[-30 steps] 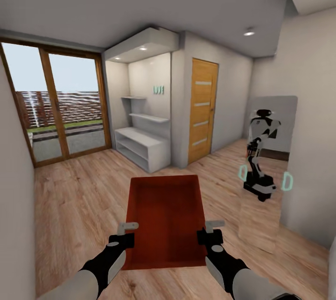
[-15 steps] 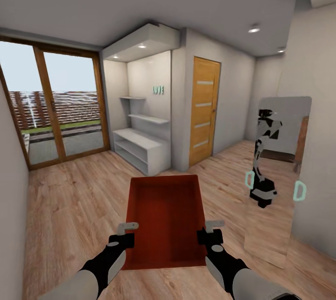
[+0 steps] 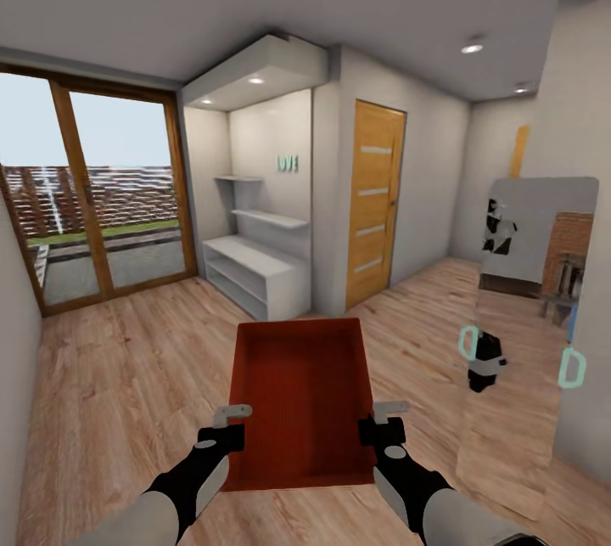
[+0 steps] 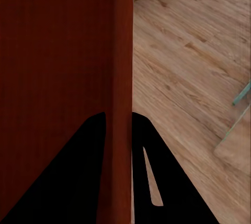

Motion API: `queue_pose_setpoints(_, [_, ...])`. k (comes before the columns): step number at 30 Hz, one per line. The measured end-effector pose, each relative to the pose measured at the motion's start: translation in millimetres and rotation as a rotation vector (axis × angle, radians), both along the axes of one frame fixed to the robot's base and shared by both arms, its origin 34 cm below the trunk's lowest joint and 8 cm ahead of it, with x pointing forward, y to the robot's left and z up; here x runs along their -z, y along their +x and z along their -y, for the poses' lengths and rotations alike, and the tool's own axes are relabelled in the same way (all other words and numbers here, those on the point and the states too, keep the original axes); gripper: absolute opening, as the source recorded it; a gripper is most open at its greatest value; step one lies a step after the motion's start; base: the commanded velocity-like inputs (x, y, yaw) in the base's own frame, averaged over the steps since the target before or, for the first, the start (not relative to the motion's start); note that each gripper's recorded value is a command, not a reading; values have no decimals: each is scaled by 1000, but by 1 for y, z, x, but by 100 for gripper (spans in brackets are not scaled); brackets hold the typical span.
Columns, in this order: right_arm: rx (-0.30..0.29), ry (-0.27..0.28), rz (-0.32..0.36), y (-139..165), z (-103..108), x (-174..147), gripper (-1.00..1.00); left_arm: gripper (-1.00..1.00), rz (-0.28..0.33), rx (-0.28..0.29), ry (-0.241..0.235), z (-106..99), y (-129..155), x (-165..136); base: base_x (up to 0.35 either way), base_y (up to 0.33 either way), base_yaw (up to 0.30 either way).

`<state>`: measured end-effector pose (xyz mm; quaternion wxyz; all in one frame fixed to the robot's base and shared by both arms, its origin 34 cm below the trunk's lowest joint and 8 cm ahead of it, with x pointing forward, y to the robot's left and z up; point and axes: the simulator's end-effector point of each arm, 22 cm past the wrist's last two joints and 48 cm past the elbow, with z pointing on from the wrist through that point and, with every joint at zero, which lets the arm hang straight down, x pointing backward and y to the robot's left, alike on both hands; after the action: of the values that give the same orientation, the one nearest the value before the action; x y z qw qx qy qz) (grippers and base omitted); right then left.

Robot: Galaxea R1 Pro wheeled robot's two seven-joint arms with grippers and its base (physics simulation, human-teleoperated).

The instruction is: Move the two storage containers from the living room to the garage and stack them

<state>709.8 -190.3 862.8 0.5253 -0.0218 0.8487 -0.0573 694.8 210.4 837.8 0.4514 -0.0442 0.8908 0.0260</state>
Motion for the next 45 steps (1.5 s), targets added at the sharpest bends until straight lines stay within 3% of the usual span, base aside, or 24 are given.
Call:
queue_pose_setpoints(7, [0, 0, 0, 0, 0, 0, -100, -100, 0, 0, 0, 0, 0, 0, 321, 0, 201])
queue_pose_setpoints(35, [1, 1, 1, 0, 0, 0, -100, -100, 1, 1, 1, 0, 0, 0, 321, 0, 5])
queue_pose_setpoints(45, [1, 0, 1, 0, 0, 0, -100, -100, 1, 1, 1, 0, 0, 0, 321, 0, -161])
